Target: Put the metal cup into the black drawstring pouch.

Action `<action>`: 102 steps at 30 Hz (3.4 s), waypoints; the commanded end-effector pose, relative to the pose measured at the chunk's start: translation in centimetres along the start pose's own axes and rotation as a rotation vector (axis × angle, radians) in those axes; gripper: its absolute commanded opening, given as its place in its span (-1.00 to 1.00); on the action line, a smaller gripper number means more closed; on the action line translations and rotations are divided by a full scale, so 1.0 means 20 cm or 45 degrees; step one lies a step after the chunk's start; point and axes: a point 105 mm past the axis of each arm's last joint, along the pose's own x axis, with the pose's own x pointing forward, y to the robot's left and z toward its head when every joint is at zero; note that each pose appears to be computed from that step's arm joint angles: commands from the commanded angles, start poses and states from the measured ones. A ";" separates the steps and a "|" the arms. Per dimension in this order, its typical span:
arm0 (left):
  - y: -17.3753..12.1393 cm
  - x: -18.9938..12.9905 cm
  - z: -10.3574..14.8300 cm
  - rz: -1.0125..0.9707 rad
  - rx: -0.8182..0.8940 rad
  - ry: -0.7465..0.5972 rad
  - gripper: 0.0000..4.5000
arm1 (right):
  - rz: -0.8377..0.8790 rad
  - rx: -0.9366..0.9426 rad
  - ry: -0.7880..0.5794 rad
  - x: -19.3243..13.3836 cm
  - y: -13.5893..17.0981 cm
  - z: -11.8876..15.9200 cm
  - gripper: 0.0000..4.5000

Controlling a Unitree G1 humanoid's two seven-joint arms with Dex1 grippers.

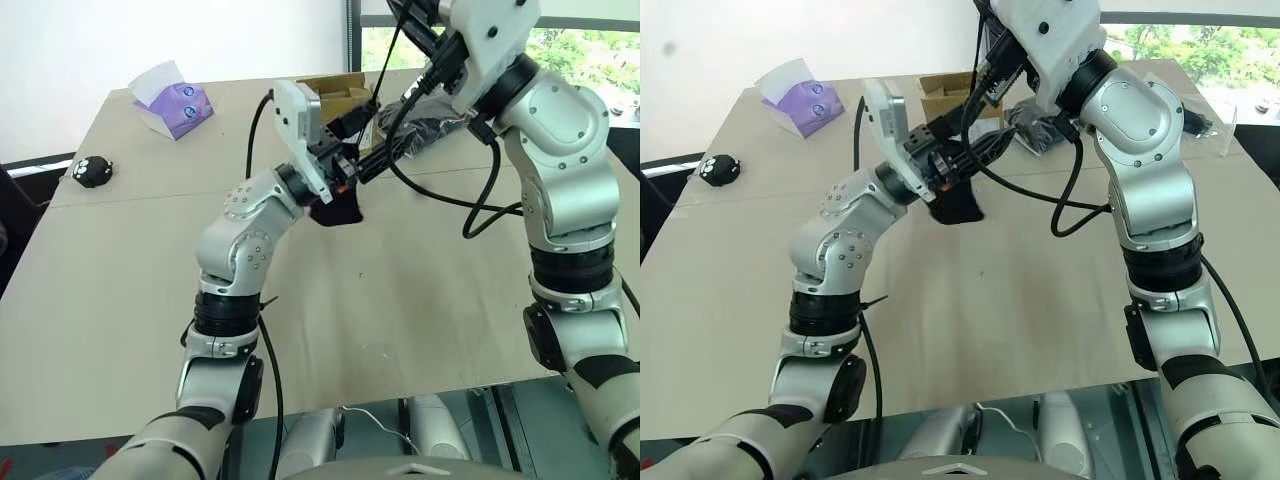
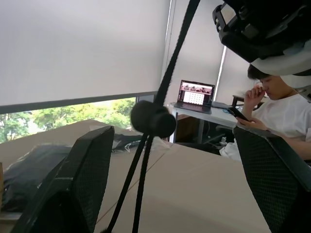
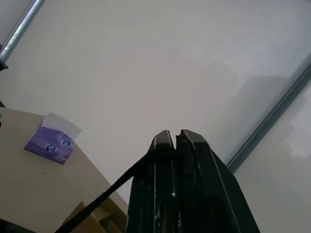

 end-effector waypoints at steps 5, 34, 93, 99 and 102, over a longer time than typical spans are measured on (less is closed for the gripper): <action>-0.02 0.01 0.18 -0.037 0.008 -0.185 -0.02 | -0.003 -0.027 -0.063 -0.03 -0.03 0.08 -1.00; 0.12 -0.09 0.22 0.134 -0.058 -0.282 -0.40 | -0.003 -0.036 -0.069 -0.02 -0.05 0.10 -1.00; -0.03 0.00 0.00 -0.055 0.167 -0.056 -0.93 | -0.012 -0.051 -0.091 -0.03 -0.05 0.12 -1.00; 0.00 -0.05 -0.21 -0.016 0.143 0.136 -0.93 | -0.482 -0.222 -0.325 -0.19 -0.37 0.35 -1.00; -0.01 -0.09 -0.28 -0.037 0.112 0.193 -0.93 | -0.714 -0.338 -0.390 -0.33 -0.53 0.46 -1.00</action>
